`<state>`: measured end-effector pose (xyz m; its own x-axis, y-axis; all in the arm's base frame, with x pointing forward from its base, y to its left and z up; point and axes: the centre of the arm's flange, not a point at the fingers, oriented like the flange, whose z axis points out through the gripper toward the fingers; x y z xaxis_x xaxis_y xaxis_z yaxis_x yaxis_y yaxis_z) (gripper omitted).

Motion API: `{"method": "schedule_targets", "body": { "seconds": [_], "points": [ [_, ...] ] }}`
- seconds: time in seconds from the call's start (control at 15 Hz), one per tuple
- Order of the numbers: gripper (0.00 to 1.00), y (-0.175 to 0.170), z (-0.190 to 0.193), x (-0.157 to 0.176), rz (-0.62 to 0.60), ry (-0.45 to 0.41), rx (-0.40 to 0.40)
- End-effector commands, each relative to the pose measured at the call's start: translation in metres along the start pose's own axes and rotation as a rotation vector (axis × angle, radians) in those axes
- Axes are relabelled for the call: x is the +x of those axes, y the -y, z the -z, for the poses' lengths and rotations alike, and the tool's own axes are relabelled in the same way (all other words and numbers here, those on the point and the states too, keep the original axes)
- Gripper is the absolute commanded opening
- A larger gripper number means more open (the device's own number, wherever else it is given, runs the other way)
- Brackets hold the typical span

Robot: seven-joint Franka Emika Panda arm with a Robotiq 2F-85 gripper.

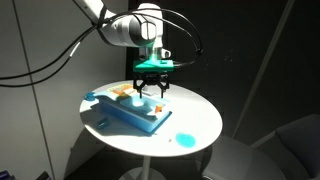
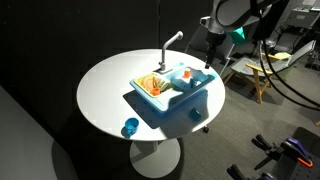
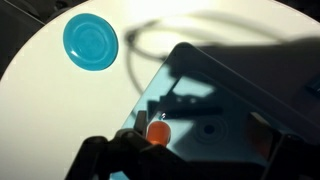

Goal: Remove the orange cup from the sink and place it on the table without changing its upside down position

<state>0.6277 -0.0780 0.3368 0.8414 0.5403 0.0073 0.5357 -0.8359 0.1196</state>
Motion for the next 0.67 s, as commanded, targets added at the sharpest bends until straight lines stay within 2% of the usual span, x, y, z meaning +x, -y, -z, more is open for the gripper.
{"method": "schedule_targets", "body": {
  "seconds": [0.0,0.6],
  "points": [
    [1.0,-0.006,-0.001,0.001,0.039,-0.028,-0.008],
    [1.0,-0.027,0.012,0.035,-0.129,-0.123,-0.056]
  ]
}}
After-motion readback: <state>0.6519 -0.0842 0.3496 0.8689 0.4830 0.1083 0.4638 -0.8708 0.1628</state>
